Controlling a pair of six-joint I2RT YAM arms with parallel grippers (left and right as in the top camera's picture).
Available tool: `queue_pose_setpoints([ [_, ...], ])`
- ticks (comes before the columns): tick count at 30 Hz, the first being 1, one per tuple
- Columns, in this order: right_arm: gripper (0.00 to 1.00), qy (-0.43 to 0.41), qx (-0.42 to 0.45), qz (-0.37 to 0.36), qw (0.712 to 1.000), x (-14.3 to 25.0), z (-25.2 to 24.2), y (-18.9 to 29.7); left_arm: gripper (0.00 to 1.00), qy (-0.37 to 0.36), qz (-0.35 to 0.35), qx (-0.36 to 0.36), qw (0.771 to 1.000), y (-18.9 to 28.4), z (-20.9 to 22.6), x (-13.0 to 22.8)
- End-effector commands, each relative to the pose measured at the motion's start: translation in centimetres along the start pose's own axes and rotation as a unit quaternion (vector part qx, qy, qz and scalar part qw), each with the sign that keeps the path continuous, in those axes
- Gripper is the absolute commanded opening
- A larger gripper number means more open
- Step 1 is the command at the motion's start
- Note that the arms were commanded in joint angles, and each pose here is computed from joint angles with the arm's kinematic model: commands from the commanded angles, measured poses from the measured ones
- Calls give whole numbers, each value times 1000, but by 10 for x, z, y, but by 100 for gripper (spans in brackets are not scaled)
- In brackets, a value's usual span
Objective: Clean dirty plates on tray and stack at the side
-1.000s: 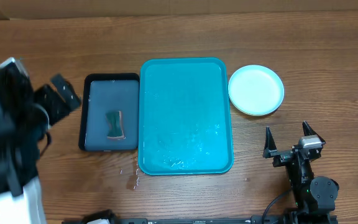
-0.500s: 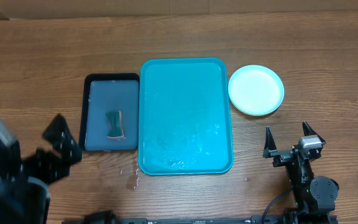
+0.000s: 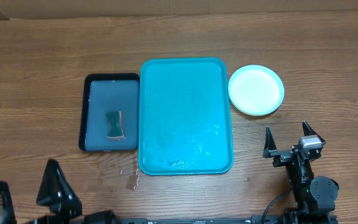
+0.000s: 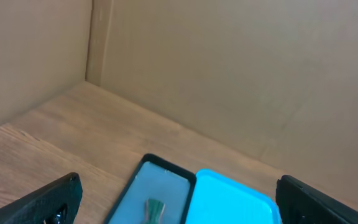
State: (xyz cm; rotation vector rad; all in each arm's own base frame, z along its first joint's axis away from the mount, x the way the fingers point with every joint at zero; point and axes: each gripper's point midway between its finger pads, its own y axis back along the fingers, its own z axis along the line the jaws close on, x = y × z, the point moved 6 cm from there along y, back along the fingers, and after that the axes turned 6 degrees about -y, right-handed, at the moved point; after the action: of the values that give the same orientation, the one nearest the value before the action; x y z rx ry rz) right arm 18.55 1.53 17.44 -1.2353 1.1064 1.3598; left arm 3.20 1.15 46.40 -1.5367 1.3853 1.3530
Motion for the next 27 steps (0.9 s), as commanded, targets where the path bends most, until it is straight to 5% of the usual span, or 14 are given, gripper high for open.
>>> queue_pose_setpoints([
  [1, 100, 1, -2, -2, 1000, 2, 1, 0, 100, 12, -28, 2, 1000, 18, 3, 2],
  [19, 100, 1, -2, -2, 1000, 2, 1, 0, 100, 41, -70, 20, 996, 3, 29, 102],
  [27, 99, 1, -2, -2, 1000, 2, 1, 0, 100, 65, -184, 69, 978, -34, 18, 77],
])
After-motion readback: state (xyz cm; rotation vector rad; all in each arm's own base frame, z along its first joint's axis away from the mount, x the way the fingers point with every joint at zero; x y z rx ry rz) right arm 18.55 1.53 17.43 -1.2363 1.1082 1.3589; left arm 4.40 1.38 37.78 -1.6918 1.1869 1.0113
